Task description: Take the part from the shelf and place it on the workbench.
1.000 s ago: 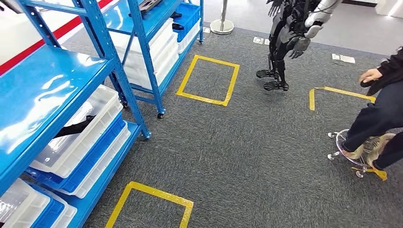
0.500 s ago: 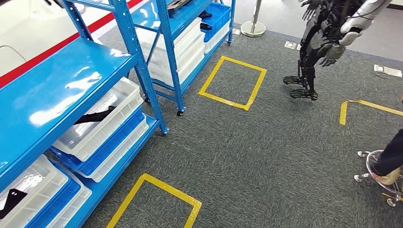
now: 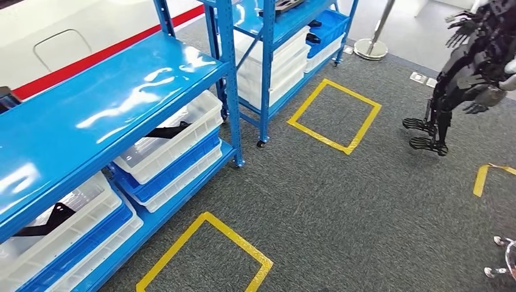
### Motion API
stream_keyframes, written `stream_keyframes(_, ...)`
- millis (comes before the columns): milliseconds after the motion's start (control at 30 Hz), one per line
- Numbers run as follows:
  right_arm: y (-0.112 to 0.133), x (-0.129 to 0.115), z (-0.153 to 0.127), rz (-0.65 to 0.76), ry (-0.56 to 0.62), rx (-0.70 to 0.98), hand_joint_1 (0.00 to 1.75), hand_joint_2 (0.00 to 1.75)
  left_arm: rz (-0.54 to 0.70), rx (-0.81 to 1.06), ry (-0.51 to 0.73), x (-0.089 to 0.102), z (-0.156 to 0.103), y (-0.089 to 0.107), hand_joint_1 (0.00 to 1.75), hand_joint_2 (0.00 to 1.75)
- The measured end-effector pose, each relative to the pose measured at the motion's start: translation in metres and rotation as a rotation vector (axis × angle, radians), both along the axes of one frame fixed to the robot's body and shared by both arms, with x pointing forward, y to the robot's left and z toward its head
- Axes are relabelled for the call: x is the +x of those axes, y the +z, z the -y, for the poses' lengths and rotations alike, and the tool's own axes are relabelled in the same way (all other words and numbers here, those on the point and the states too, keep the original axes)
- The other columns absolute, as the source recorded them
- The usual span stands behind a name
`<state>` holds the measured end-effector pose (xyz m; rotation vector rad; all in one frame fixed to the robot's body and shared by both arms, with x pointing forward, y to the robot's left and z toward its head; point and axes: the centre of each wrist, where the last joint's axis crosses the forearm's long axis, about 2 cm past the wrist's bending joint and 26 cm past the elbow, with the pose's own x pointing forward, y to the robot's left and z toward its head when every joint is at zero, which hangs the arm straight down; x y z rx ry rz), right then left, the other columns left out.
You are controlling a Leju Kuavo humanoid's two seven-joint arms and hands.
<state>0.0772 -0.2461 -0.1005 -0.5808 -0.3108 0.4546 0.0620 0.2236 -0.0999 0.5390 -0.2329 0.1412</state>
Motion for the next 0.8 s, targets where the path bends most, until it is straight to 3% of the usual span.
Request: stream_keyframes(800,0.0016,0.0095,-0.0026,-0.016,0.029,0.013,0.00,0.00,-0.016,-0.018,-0.049,-0.0018,0.0020,-0.0003,0.00,0.00)
